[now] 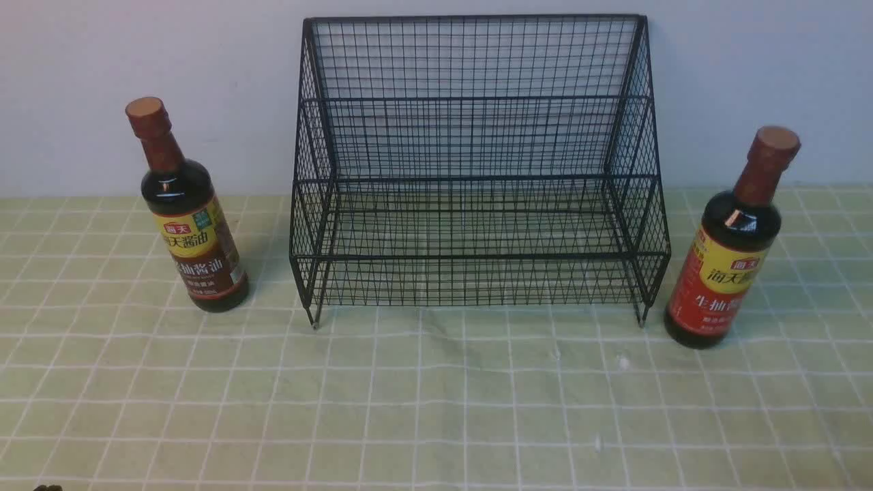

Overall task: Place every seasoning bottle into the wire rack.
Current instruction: Use the left arm to grab the condiment bottle closest to it

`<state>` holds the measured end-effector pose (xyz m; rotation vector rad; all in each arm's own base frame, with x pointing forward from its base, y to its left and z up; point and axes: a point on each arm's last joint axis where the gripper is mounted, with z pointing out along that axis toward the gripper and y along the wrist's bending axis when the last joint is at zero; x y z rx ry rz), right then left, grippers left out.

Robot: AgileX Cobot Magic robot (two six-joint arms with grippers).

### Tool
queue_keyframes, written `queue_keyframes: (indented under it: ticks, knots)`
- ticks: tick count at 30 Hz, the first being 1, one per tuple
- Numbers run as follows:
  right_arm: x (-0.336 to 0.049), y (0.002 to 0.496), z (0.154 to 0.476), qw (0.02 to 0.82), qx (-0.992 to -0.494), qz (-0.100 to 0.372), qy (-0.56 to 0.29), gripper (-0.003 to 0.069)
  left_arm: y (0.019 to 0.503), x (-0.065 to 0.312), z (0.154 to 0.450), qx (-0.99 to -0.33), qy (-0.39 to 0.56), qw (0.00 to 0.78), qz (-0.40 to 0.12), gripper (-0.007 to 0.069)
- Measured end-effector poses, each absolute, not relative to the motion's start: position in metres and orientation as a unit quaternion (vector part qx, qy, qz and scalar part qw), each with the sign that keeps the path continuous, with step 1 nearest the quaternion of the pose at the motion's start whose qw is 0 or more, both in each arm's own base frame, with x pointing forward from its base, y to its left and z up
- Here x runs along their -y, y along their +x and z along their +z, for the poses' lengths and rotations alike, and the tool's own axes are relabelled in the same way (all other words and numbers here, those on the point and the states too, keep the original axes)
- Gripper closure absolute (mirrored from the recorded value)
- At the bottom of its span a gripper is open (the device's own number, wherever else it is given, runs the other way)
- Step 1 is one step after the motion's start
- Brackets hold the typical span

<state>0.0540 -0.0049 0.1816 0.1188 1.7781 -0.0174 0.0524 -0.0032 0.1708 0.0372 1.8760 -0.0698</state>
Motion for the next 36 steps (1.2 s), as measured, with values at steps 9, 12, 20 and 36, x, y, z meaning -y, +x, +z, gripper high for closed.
queue_keyframes:
  ticks: [9, 12, 20, 36]
  knots:
    - [0.005, 0.054, 0.182, 0.629, -0.776, -0.008, 0.052, 0.0673, 0.052, 0.003, 0.171, -0.806, 0.016, 0.591, -0.03, 0.0632]
    - [0.005, 0.054, 0.182, 0.629, -0.776, -0.008, 0.052, 0.0673, 0.052, 0.003, 0.171, -0.806, 0.016, 0.591, -0.03, 0.0632]
    - [0.005, 0.054, 0.182, 0.629, -0.776, -0.008, 0.052, 0.0673, 0.052, 0.003, 0.171, -0.806, 0.019, 0.591, -0.026, 0.0632]
    - [0.005, 0.054, 0.182, 0.629, -0.776, -0.008, 0.052, 0.0673, 0.052, 0.0, 0.241, -0.525, -0.068, 0.838, -0.134, 0.0632]
